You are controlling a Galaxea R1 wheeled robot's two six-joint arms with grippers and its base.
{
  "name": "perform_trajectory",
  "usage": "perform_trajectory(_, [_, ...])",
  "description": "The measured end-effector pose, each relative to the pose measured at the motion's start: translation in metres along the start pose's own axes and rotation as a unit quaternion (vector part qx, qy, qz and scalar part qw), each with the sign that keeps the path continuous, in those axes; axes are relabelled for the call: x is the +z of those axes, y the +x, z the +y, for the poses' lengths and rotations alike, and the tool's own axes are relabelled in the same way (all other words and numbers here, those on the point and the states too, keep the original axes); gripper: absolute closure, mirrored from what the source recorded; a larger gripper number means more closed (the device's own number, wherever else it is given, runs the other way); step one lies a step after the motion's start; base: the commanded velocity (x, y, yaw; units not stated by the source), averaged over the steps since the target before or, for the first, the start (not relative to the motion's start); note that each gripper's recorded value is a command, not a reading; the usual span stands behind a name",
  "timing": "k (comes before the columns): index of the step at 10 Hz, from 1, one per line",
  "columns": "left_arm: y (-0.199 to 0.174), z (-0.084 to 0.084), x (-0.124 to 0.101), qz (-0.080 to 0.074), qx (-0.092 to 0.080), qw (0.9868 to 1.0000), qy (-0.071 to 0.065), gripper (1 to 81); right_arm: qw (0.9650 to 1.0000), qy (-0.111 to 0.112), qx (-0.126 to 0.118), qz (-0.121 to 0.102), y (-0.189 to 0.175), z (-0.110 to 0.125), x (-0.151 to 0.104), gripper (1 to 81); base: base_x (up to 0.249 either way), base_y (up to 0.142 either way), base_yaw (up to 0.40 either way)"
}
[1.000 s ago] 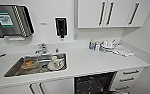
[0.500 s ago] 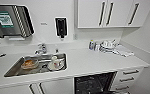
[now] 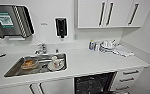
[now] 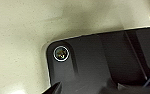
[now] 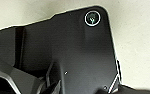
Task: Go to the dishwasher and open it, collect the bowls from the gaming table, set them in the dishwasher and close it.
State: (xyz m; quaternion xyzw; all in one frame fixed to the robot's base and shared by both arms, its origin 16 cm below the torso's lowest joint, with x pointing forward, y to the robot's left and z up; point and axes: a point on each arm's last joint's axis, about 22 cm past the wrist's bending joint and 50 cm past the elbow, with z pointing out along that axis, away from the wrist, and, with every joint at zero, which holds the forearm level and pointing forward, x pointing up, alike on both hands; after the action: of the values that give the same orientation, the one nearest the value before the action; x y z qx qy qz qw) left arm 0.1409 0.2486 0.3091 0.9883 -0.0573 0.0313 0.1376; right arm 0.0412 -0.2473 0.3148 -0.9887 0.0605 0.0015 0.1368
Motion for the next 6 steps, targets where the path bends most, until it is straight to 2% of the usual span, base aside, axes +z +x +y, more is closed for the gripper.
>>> perform_trajectory(2, [-0.008, 0.002, 0.006, -0.006, -0.002, 0.9998, 0.02, 1.0, 0.9999, -0.007, -0.001, -0.016, -0.009, -0.004, 0.003, 1.0, 0.0, 0.0, 0.0])
perform_trajectory(3, [-0.005, 0.014, 0.01, -0.003, -0.003, 0.9998, 0.018, 1.0, 0.9998, -0.008, -0.001, -0.019, -0.011, -0.006, 0.003, 1.0, 0.0, 0.0, 0.0])
perform_trajectory(4, [-0.008, 0.032, 0.015, -0.005, -0.006, 0.9999, 0.01, 1.0, 0.9998, -0.007, -0.001, -0.02, -0.011, -0.008, 0.004, 1.0, 0.0, 0.0, 0.0])
perform_trajectory(5, [-0.014, 0.043, 0.016, -0.008, -0.007, 0.9999, 0.004, 1.0, 0.9997, -0.01, -0.001, -0.024, -0.012, -0.009, 0.005, 1.0, 0.0, 0.0, 0.0])
perform_trajectory(6, [-0.019, 0.039, 0.014, -0.011, -0.007, 0.9999, 0.007, 1.0, 0.9996, -0.011, -0.001, -0.027, -0.015, -0.011, 0.004, 1.0, 0.0, 0.0, 0.0])
